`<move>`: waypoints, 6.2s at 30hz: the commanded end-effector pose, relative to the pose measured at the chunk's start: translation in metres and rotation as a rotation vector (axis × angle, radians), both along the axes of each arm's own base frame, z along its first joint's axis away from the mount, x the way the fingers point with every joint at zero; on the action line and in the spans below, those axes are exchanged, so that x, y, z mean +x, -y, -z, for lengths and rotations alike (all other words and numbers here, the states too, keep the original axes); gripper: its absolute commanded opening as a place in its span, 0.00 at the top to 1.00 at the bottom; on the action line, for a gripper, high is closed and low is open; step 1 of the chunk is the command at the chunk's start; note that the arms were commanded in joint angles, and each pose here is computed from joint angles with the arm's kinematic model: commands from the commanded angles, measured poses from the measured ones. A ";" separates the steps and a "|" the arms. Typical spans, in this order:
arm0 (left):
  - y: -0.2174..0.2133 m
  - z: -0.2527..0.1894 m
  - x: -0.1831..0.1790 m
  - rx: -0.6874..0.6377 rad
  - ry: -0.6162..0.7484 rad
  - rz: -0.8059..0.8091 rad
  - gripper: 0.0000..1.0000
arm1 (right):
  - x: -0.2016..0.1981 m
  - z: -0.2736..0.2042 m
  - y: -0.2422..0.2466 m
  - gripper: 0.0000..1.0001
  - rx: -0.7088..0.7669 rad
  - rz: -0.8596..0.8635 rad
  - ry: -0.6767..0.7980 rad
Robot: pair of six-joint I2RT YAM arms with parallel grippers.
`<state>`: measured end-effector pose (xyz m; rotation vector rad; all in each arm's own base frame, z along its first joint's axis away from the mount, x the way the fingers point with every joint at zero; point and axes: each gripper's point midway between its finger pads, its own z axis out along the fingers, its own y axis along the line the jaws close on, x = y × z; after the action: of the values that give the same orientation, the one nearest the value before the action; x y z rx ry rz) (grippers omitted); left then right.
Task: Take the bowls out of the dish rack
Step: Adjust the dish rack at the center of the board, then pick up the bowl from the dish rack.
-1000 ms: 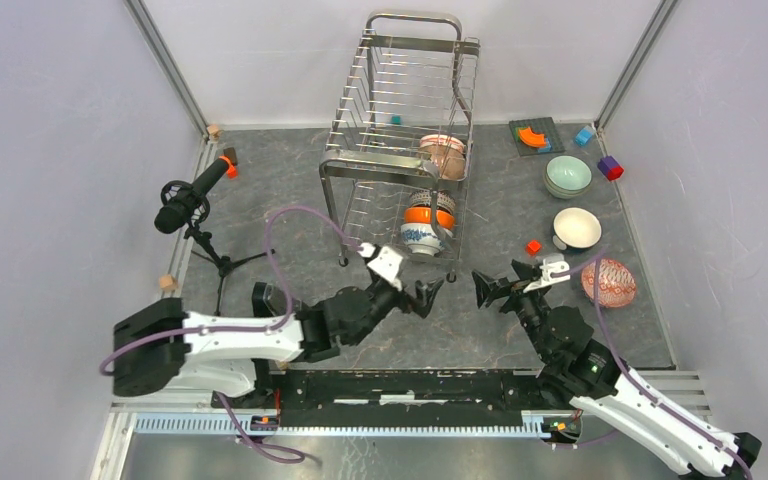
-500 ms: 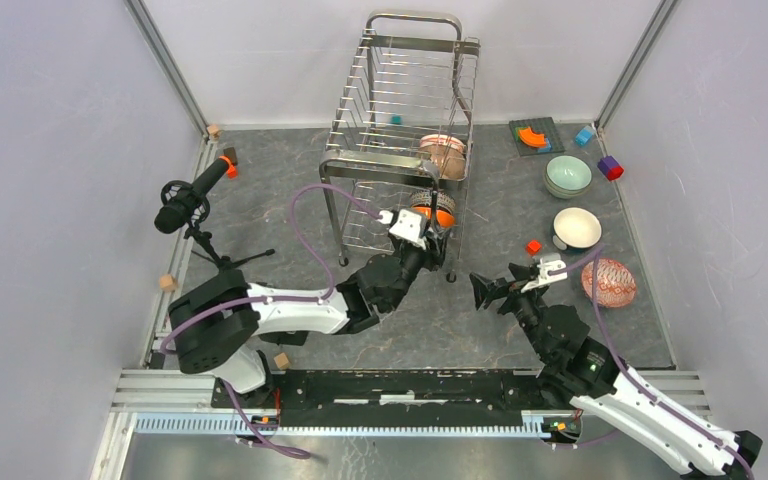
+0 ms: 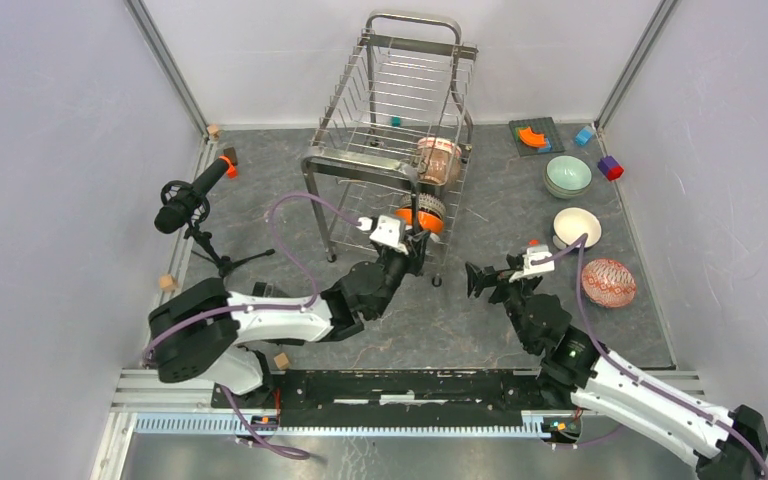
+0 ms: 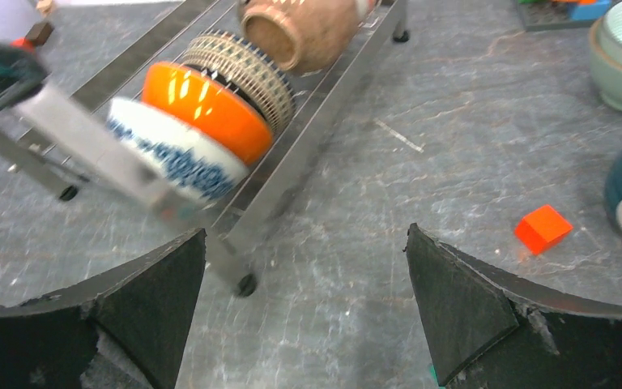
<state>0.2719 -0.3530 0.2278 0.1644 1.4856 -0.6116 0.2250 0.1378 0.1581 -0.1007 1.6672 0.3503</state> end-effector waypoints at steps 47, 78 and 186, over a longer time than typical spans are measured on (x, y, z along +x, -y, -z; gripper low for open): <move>-0.096 0.012 -0.059 0.127 -0.208 0.076 0.94 | 0.349 -0.042 -0.017 0.30 -0.289 0.292 0.142; -0.137 -0.001 0.018 0.181 -0.223 -0.293 0.98 | 0.201 -0.014 0.033 1.00 -0.030 0.335 -0.087; -0.184 -0.002 -0.040 0.043 -0.463 -0.063 0.00 | 0.082 -0.088 -0.087 0.21 0.296 -0.356 0.147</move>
<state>0.2328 -0.1685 0.1935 0.0156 2.0117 -0.5453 0.2777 0.2212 0.1825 -0.2643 1.6466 0.8499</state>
